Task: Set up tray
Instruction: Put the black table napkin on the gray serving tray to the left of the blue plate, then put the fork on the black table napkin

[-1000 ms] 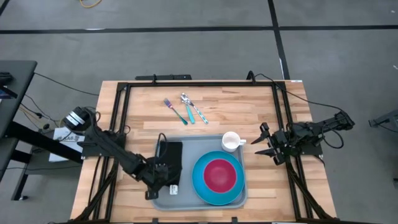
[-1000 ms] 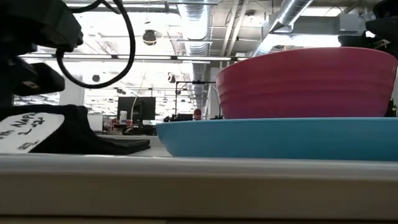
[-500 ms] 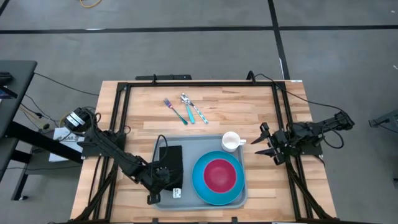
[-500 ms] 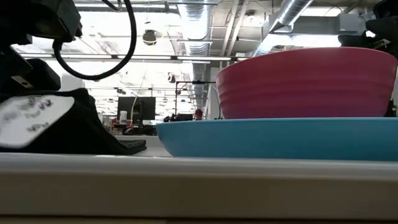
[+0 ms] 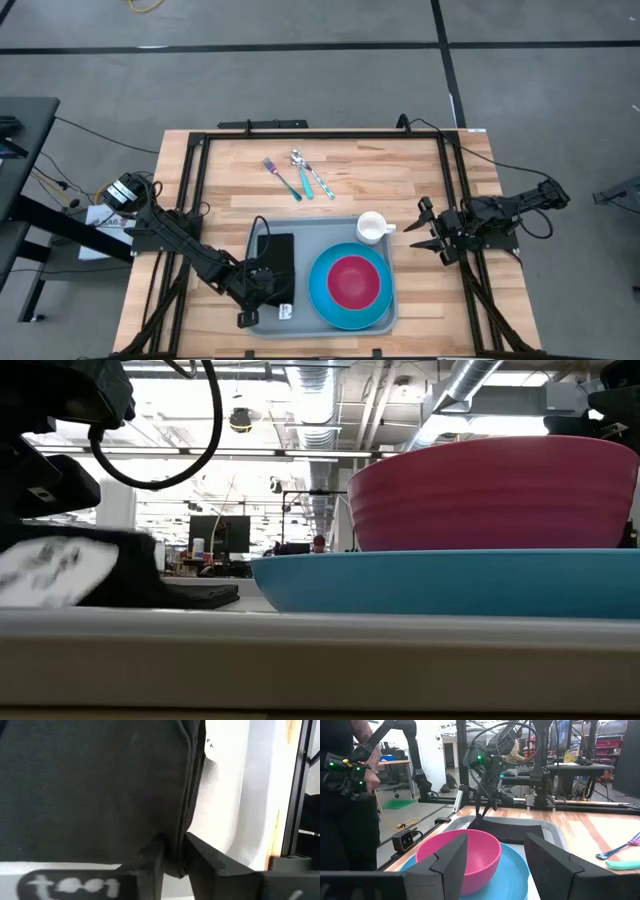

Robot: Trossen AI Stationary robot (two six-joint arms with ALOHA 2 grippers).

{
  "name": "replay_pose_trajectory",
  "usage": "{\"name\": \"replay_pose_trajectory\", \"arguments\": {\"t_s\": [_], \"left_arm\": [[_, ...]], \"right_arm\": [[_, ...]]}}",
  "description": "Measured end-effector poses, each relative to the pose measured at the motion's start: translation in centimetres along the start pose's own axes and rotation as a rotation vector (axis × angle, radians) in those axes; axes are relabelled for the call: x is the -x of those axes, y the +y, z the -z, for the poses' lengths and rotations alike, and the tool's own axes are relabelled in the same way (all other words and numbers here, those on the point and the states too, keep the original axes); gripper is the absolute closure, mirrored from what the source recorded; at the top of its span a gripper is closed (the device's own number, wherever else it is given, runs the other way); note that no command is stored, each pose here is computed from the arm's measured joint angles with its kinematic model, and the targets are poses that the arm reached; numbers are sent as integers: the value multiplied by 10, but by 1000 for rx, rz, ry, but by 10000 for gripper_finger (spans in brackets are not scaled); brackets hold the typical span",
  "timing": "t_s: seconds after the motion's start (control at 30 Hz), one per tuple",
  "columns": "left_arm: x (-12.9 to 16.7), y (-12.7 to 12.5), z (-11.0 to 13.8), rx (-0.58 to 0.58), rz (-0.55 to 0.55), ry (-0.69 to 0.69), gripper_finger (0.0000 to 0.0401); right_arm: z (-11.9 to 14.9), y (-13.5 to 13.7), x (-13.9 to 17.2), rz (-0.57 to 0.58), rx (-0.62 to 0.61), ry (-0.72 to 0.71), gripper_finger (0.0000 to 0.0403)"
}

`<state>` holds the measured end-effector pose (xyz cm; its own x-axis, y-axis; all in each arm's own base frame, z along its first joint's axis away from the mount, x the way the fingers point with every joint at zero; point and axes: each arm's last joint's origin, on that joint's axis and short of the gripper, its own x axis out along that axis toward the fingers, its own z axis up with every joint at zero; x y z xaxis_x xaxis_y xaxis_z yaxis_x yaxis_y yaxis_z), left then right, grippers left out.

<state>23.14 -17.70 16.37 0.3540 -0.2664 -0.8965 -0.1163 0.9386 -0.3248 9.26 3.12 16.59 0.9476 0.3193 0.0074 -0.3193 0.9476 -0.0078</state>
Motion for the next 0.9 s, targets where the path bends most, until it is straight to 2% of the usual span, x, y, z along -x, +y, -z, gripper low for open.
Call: {"name": "replay_pose_trajectory", "arguments": {"t_s": [0.3,0.47,0.6,0.7,0.8,0.9], "left_arm": [[1,-2,0,2,37,26,301],[12,-14,-15,12,97,31,298],[40,-21,-40,30,67,-44,298],[69,-17,-65,52,-24,-173,300],[93,1,-95,128,-109,-273,300],[107,38,-122,252,-183,-328,297]], "right_arm": [[0,0,0,0,0,0,214],[0,0,0,0,0,0,214],[0,0,0,0,0,0,214],[0,0,0,0,0,0,214],[0,0,0,0,0,0,214],[0,0,0,0,0,0,214]]}}
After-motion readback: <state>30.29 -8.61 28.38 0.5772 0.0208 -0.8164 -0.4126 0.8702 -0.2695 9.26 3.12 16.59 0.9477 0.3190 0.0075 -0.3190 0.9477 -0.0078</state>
